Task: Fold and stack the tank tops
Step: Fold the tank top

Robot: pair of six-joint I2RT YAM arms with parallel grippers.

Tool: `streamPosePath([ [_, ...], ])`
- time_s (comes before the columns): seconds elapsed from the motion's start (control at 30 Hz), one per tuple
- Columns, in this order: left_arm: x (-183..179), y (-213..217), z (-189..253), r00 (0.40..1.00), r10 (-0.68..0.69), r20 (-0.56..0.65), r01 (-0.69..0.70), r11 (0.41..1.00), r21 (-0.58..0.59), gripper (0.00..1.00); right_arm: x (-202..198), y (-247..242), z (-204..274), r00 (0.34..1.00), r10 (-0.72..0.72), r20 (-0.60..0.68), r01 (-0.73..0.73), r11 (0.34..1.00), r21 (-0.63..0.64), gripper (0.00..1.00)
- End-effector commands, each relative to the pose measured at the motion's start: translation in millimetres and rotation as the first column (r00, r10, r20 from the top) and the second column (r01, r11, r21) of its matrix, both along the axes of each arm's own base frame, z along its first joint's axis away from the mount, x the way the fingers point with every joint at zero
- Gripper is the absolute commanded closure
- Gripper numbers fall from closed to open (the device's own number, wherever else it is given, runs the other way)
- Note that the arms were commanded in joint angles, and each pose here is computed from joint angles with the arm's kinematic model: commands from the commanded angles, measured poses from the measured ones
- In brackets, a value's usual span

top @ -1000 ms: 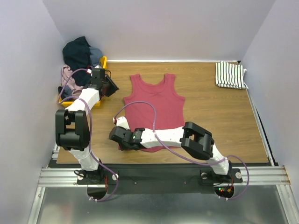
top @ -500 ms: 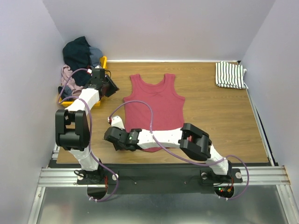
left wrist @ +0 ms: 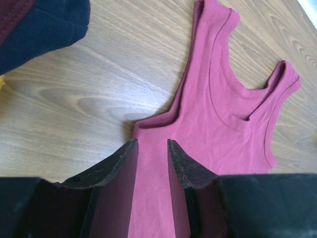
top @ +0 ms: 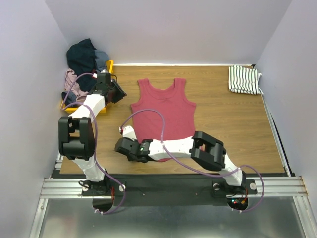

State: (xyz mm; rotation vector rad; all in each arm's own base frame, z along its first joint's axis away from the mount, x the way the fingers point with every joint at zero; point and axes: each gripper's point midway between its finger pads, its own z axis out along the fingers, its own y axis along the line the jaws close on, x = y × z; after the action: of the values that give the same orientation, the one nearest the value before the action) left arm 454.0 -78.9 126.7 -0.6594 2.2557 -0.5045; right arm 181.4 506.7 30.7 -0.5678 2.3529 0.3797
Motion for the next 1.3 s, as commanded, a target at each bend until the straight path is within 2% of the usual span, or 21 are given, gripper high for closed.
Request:
streamPosePath([
  [0.0, -0.7, -6.5, 8.5, 0.999, -0.017, 0.045, 0.019, 0.999, -0.03, 0.58, -13.0, -31.7, 6.1, 1.0, -0.017, -0.018, 0.016, 0.999, -0.031, 0.84],
  [0.13, -14.9, -21.1, -9.8, 0.999, -0.041, 0.026, 0.042, 0.997, -0.065, 0.58, -25.6, -69.4, 13.2, 0.999, -0.019, -0.039, 0.018, 1.0, -0.023, 0.85],
  [0.3, -25.0, -35.2, -24.0, 0.998, -0.062, 0.017, 0.063, 0.994, -0.088, 0.58, -39.7, -89.2, 21.3, 0.997, 0.002, -0.077, 0.0, 1.0, 0.026, 0.85],
  [0.6, -45.6, -37.2, -35.7, 0.999, -0.049, 0.001, 0.049, 0.995, -0.082, 0.58, -46.2, -79.2, 33.2, 0.994, 0.041, -0.101, -0.033, 0.996, 0.079, 0.85],
  [0.77, -59.4, -32.8, -38.8, 1.0, 0.002, -0.011, -0.003, 1.0, -0.027, 0.57, -45.4, -69.4, 40.8, 0.994, 0.053, -0.1, -0.043, 0.994, 0.101, 0.85],
  [1.0, -61.4, -44.7, -53.8, 0.999, -0.02, -0.043, 0.019, 1.0, -0.017, 0.57, -45.7, -59.2, 44.8, 0.992, 0.064, -0.107, -0.051, 0.992, 0.119, 0.85],
  [1.27, -57.6, -28.2, -67.3, 0.995, 0.062, -0.079, -0.058, 0.997, 0.055, 0.58, -43.5, -45.2, 51.2, 0.992, 0.072, -0.107, -0.057, 0.988, 0.143, 0.85],
])
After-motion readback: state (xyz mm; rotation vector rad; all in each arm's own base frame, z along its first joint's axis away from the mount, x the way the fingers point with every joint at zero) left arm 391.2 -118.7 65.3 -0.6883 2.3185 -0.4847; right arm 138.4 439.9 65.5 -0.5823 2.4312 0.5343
